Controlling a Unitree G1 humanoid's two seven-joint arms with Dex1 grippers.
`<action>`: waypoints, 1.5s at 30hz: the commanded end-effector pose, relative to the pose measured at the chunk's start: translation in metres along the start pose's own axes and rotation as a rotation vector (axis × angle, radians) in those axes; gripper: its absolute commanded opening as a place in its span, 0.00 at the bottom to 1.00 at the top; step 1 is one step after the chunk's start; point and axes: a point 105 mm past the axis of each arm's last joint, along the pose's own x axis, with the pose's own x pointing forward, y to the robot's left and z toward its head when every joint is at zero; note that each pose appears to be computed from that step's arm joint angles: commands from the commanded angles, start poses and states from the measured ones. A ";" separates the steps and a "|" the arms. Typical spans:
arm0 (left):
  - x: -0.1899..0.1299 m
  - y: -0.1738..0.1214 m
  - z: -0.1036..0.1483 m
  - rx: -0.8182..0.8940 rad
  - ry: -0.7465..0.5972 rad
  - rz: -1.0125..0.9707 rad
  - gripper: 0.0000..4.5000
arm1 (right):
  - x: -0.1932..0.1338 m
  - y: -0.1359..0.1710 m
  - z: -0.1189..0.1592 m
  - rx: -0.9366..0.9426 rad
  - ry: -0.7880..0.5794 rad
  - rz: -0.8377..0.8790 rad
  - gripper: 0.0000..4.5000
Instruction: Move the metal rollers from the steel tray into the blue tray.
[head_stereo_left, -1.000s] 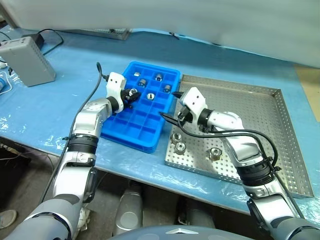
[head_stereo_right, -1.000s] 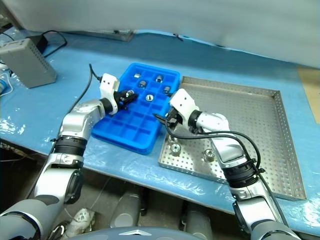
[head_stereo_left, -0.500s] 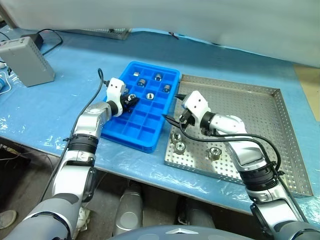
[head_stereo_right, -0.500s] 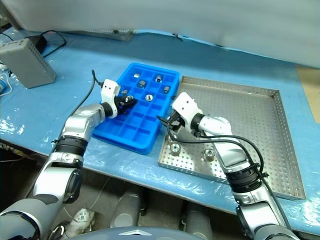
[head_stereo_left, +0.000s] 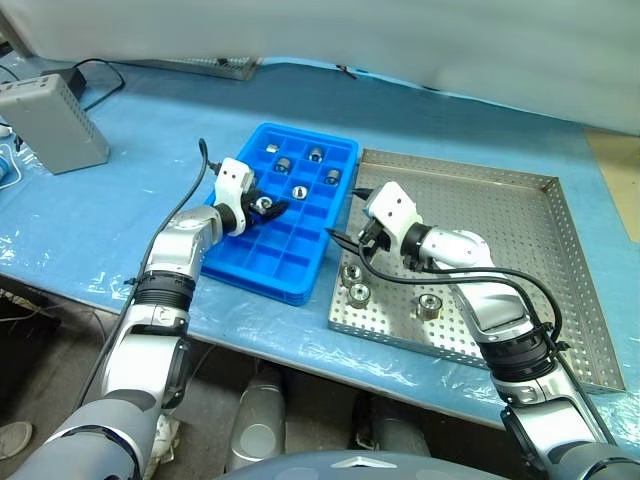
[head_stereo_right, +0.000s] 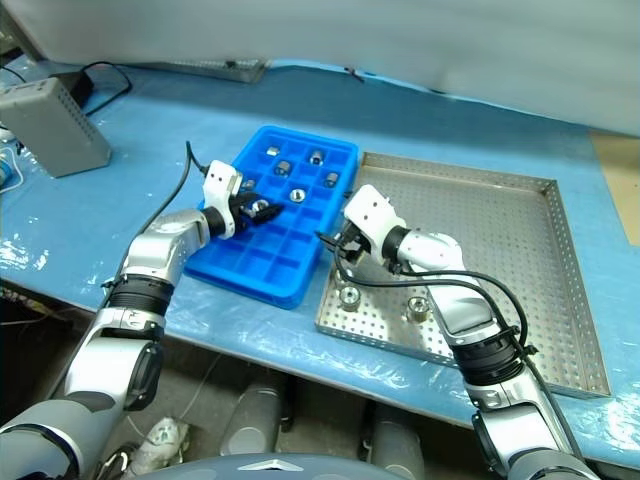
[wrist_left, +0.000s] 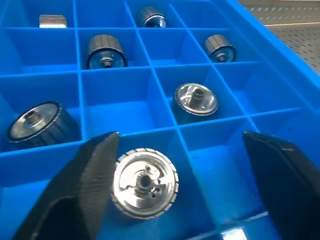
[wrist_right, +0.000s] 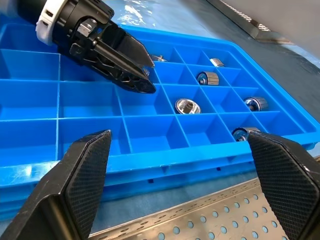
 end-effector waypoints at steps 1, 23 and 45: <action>-0.004 0.007 0.033 0.050 -0.076 0.005 0.96 | -0.005 -0.005 0.011 -0.037 -0.040 -0.026 1.00; 0.090 -0.156 0.073 0.248 -0.076 -0.541 0.96 | -0.118 -0.043 -0.018 0.006 0.161 -0.494 1.00; 0.113 -0.225 0.015 0.184 0.130 -0.546 0.96 | -0.150 -0.019 -0.023 0.049 0.246 -0.658 1.00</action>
